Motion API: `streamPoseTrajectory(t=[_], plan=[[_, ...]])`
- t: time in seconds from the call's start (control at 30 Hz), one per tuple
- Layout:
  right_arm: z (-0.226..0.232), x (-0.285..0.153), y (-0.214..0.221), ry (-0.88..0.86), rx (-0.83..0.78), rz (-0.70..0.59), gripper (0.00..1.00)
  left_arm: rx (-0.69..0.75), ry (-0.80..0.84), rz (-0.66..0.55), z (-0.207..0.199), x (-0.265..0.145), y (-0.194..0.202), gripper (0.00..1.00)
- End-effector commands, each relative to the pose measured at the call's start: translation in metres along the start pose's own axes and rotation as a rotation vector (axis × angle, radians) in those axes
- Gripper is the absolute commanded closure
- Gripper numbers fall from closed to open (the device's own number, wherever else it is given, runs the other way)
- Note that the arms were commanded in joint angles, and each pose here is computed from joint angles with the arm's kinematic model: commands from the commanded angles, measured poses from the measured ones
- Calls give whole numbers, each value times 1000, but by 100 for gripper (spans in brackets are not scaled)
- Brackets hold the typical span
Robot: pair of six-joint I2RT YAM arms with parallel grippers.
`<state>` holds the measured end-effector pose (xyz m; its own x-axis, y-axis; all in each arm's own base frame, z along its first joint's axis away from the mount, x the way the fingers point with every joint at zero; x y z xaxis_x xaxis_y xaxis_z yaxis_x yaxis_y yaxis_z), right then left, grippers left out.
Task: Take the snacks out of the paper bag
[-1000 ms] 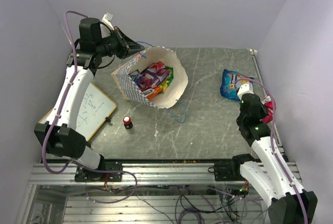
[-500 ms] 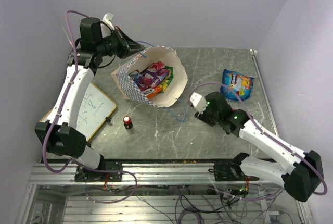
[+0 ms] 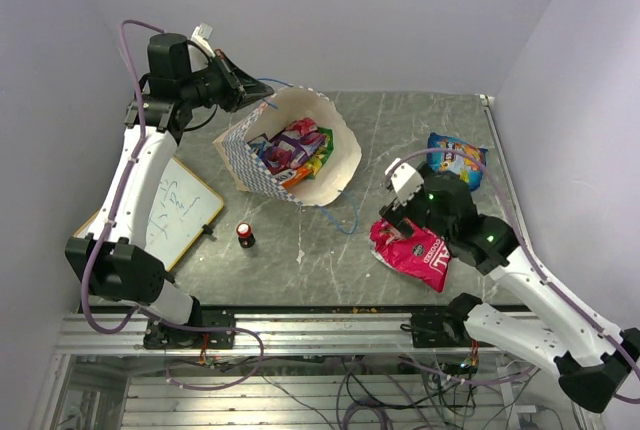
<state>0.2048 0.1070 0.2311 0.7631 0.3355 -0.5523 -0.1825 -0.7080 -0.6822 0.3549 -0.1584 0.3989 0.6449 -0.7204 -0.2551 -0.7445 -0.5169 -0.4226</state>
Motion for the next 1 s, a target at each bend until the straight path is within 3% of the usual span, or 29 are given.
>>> streamPoseTrajectory(t=[0.0, 0.1, 0.17, 0.27, 0.33, 0.5, 0.67, 0.8, 0.93, 0.97], plan=[[-29, -22, -35, 152, 249, -92, 10, 45, 5, -36, -9, -18, -1, 93], [-27, -16, -57, 163, 582, -98, 10, 38, -3, -45, -7, -19, 0, 93], [-8, -2, -67, 66, 785, -104, 11, 29, -2, -49, -5, -19, 1, 93], [5, 12, -74, 23, 990, -136, 12, 21, -4, -54, -5, -20, 2, 93], [7, 19, -79, 4, 1031, -174, 12, 23, -16, -53, -4, -21, 3, 93], [4, 23, -114, -125, 848, -274, 14, 34, 17, -41, -10, -25, 7, 93], [27, 36, -140, -358, 621, -317, 19, 33, 80, 16, -16, -29, 18, 93], [44, 44, -159, -419, 530, -406, 21, 36, 87, 53, -16, -32, 28, 93], [72, 53, -167, -469, 186, -557, 26, 28, 83, 65, -15, -37, 37, 93], [80, 63, -156, -449, 81, -539, 26, 25, 80, 68, -15, -38, 39, 93]])
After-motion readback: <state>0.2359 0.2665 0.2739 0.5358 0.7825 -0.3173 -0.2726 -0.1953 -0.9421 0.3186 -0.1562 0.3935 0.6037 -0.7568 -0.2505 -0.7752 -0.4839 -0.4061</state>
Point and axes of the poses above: each gripper's point midway between its finger pads, its own x axis out along the fingers, its own z axis along the line the jaws close on, y = z × x, the point moved 5 cm from there along -x, back along the fingers
